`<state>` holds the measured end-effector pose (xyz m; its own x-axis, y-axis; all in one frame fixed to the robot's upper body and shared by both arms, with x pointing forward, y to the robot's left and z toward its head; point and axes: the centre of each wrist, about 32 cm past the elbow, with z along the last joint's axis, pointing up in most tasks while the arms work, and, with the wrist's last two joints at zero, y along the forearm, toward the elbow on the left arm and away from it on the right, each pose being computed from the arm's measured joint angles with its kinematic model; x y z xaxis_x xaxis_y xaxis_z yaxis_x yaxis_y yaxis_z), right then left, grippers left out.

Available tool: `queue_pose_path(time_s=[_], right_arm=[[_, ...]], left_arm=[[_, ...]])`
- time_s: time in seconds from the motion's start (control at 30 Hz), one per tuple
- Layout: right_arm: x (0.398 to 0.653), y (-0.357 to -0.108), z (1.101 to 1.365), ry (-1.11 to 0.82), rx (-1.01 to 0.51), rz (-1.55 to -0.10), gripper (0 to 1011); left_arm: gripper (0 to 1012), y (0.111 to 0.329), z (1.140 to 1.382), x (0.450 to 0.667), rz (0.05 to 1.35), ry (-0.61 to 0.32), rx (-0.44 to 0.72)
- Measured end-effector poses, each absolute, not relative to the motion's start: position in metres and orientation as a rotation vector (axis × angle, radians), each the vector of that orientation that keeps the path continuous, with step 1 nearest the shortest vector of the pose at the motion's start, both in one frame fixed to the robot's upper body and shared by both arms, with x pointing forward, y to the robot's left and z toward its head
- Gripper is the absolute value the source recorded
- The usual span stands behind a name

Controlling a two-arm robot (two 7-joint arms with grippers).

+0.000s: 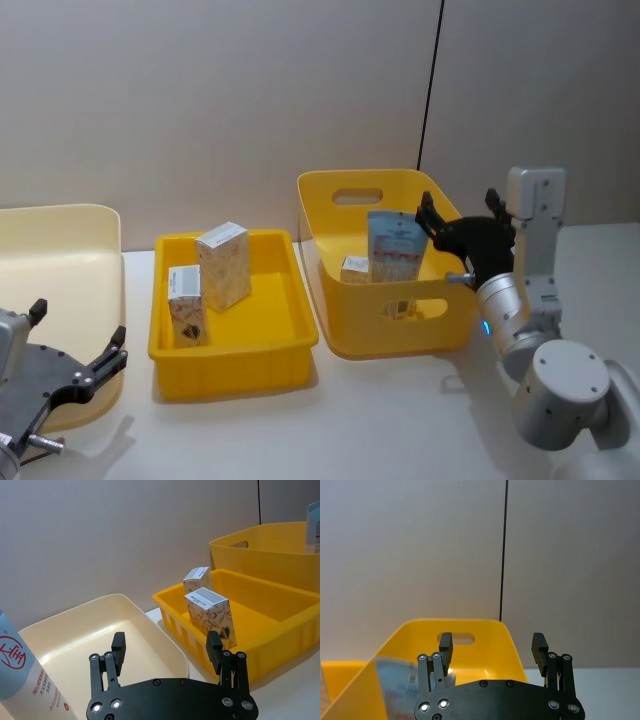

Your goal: Bimanual collaborative sorting of washing and personal care products

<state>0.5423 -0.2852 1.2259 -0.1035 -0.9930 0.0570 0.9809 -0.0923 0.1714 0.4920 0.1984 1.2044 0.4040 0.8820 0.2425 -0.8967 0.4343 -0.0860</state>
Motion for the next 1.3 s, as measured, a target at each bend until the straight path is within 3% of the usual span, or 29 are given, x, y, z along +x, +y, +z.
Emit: queue_pose_path(time_s=[0.6,0.9,1.3], right_arm=[[0.541,-0.288,1.238,-0.395,0.277,-1.604,1000],[0.538,-0.288,1.237,-0.391,0.273,-1.594,1000],[0.514,-0.275,1.223,-0.315,0.197,-1.495,1001]], left_arm=[[1004,0.198,1.204,0.492,1.124,-0.268,0.061],[1003,0.198,1.204,0.492,1.124,-0.268,0.061],[1003,0.198,1.204,0.492,1.124,-0.268,0.061]])
